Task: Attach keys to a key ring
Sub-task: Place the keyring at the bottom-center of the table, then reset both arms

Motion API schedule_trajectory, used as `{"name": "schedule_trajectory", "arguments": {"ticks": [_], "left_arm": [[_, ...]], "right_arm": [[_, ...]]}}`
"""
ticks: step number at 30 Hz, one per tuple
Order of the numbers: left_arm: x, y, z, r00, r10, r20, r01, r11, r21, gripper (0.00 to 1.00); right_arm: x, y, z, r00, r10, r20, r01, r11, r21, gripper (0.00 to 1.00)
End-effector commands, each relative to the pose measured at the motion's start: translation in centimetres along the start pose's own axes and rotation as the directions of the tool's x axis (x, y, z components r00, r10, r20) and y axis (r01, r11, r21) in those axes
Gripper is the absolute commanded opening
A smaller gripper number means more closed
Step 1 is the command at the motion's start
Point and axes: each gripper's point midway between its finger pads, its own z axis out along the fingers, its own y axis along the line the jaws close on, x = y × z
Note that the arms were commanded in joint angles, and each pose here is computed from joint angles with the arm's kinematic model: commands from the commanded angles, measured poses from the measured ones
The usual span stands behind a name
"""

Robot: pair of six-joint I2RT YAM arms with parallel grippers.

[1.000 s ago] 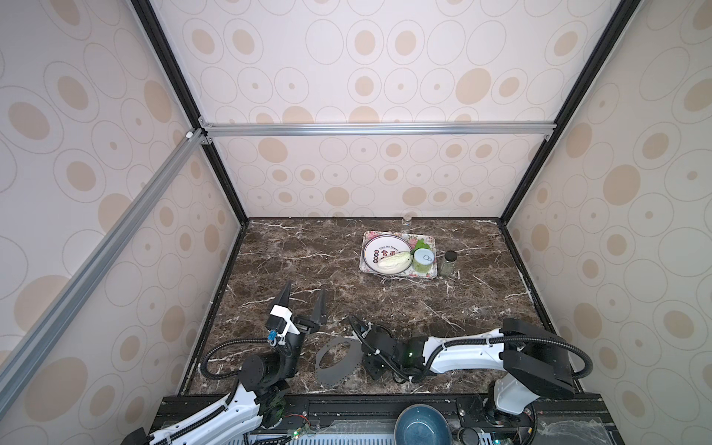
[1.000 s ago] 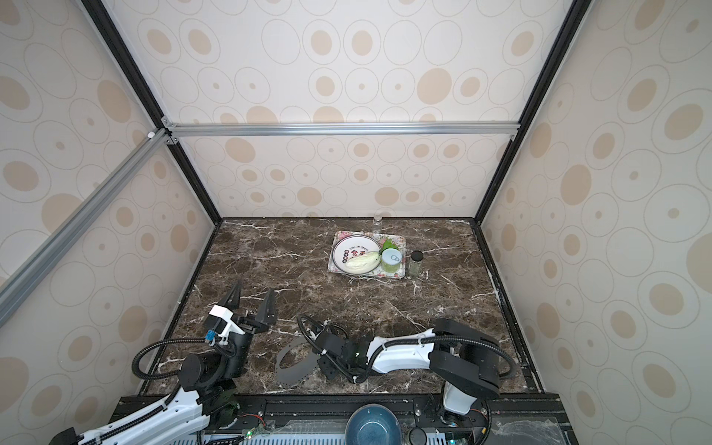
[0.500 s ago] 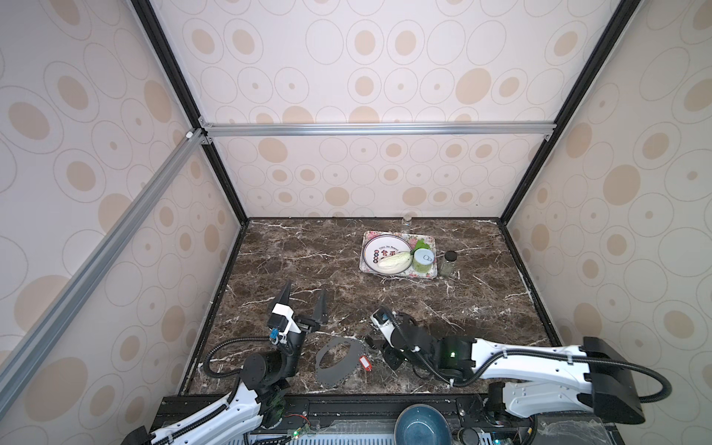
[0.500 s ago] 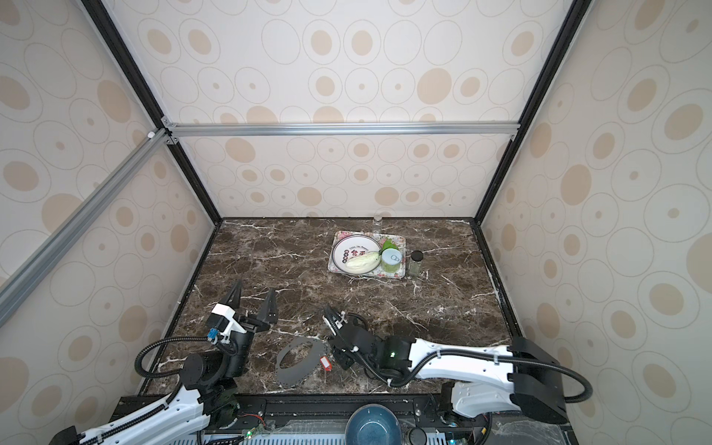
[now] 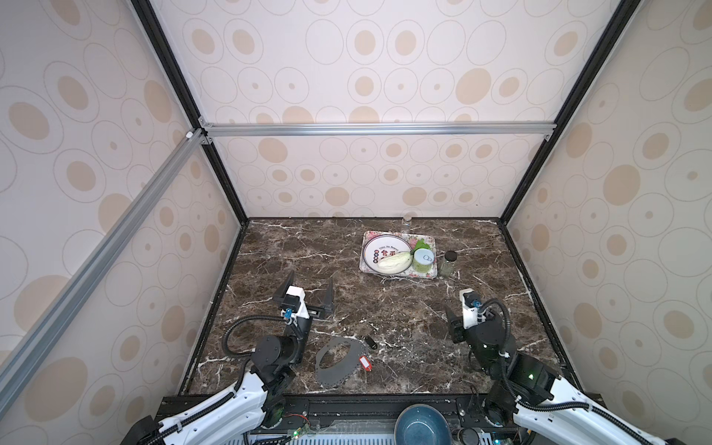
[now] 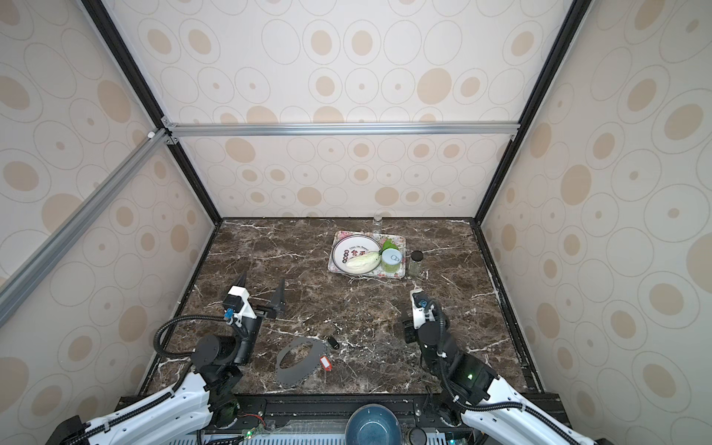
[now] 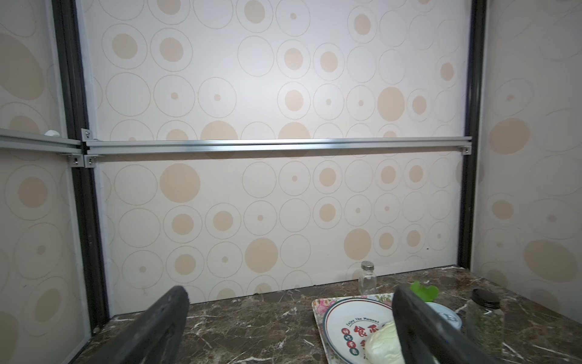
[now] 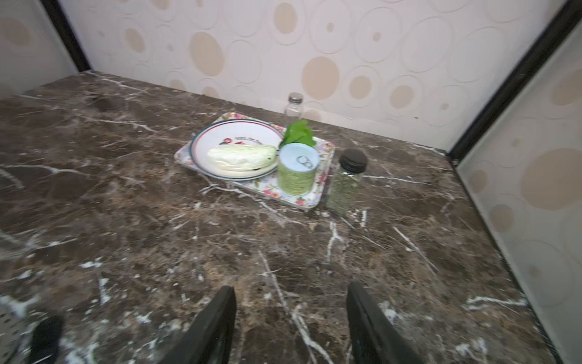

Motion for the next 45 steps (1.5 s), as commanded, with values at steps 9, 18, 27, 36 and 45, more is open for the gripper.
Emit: {"name": "schedule_trajectory", "arguments": {"ticks": [9,18,27,36,45], "left_arm": [[4.8,4.2,3.0,0.988,-0.083,-0.128,0.066,0.989,-0.133,1.0],[7.9,6.5,3.7,0.969,0.063,-0.239,-0.116,0.97,-0.215,1.0],[10.5,13.7,-0.6,0.956,0.055,-0.287,-0.181,0.882,-0.435,1.0],[15.0,15.9,-0.4,0.915,0.065,-0.399,-0.275,0.824,-0.496,0.99],[15.4,16.0,0.1,0.917,0.129,-0.377,-0.315,0.814,-0.487,1.0]], "right_arm": [[1.6,-3.4,1.9,1.0,0.003,-0.027,0.001,0.989,0.148,0.63],[4.9,-5.4,5.3,0.997,-0.028,-0.074,0.048,0.957,0.287,0.62],[5.3,-8.2,10.4,0.995,0.026,-0.098,0.008,0.941,0.338,0.62],[4.6,-8.2,14.9,0.99,-0.063,-0.128,0.1,0.947,0.306,0.63],[7.0,-10.7,15.0,0.991,0.135,0.001,-0.129,0.947,0.294,0.63]]}}
